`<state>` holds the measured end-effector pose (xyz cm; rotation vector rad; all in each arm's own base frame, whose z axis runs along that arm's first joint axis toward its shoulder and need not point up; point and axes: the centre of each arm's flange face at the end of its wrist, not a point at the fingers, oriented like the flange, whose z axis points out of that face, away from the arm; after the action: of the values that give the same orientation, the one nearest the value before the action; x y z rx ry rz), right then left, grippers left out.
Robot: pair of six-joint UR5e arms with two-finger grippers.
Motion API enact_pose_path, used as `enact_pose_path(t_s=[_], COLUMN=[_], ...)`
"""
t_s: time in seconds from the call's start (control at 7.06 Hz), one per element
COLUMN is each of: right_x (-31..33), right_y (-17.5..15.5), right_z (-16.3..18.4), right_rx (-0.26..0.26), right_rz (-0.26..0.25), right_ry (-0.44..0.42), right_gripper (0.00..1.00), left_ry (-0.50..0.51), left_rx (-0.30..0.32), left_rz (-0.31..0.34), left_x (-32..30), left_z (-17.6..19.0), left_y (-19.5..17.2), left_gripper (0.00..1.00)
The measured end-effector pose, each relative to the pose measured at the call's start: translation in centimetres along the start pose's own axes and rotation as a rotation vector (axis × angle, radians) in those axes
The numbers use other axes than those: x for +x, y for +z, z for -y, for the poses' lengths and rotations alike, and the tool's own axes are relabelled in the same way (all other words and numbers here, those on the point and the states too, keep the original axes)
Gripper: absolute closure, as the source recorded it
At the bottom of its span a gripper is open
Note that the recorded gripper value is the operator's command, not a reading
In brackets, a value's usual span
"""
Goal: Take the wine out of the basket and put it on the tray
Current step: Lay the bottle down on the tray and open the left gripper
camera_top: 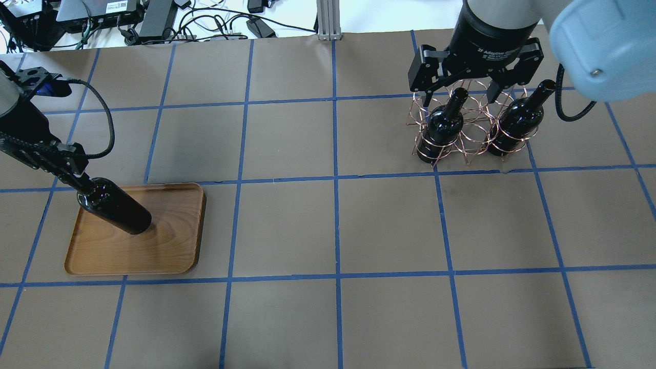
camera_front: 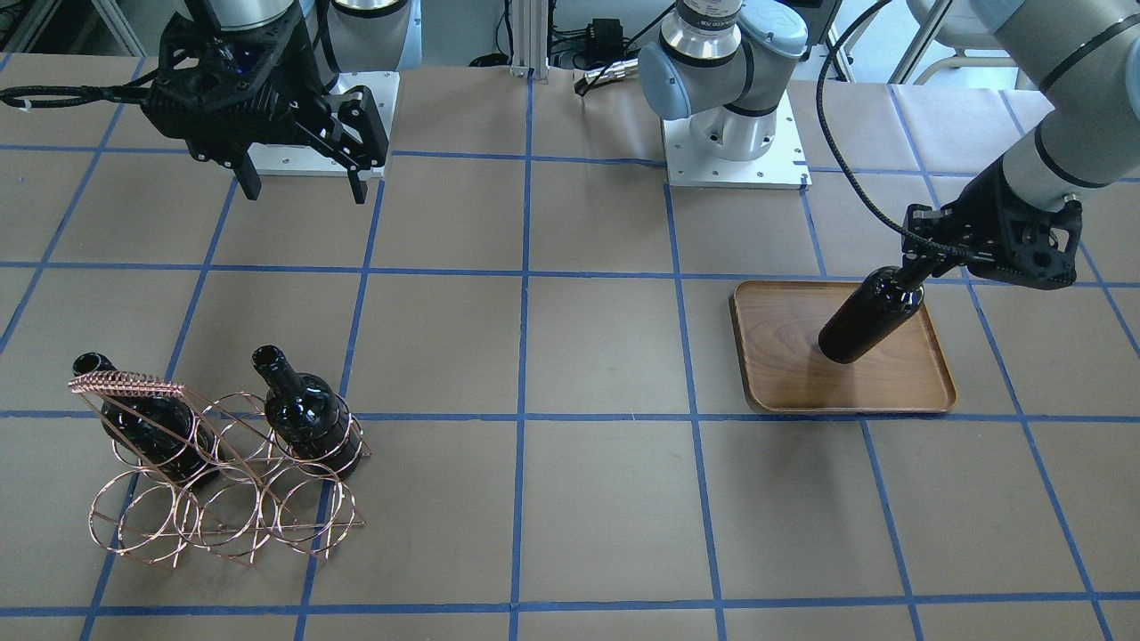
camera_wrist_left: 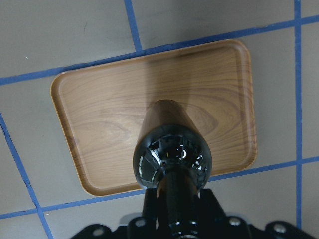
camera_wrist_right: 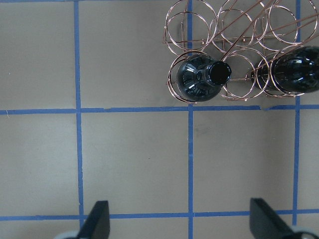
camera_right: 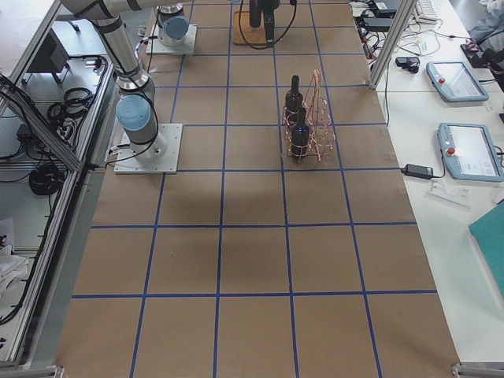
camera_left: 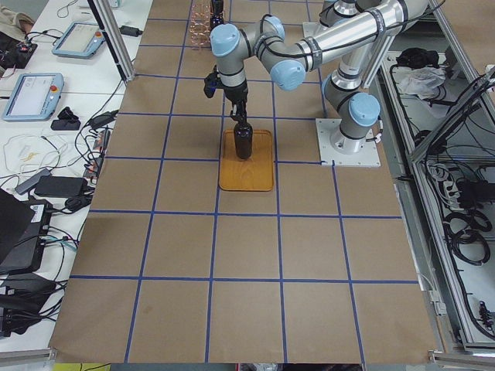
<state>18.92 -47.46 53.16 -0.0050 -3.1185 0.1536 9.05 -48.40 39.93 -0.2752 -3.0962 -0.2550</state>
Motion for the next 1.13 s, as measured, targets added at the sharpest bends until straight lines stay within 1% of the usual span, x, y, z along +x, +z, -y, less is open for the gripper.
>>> enact_pose_path(t_s=[0.14,0.28,0.42,0.57,0.71,0.99,1.13], right_x=[0.0,0.0,0.0,-0.1,-0.1,-0.2,-0.2], right_y=[0.0,0.0,0.0,0.0,0.0,0.0,0.0], right_z=[0.0,0.0,0.0,0.0,0.0,-0.1,-0.1], right_rx=[0.0,0.0,0.001,0.0,0.0,0.001,0.001], right_rz=[0.001,0.001,0.001,0.001,0.001,0.002,0.002], right_ry=[0.0,0.0,0.0,-0.001,-0.001,-0.003,-0.003], right_gripper=[0.0,0.0,0.0,0.0,0.0,0.0,0.0], left_ry=[0.0,-0.001,0.0,0.001,-0.003,-0.011,-0.015], left_rx=[-0.008,-0.012,-0.017,-0.021,-0.022,-0.013,-0.004], left_rz=[-0.006,-0.009,-0.011,-0.011,-0.011,-0.008,0.0], left_x=[-0.2,-0.4,-0.5,-0.6,-0.6,-0.1,0.8], left_z=[0.0,0.0,0.1,0.1,0.1,-0.3,-1.0], left_y=[0.4,0.6,0.8,0.9,0.9,0.1,-1.6], left_gripper=[1.0,0.79,0.47,0.18,0.0,0.0,0.0])
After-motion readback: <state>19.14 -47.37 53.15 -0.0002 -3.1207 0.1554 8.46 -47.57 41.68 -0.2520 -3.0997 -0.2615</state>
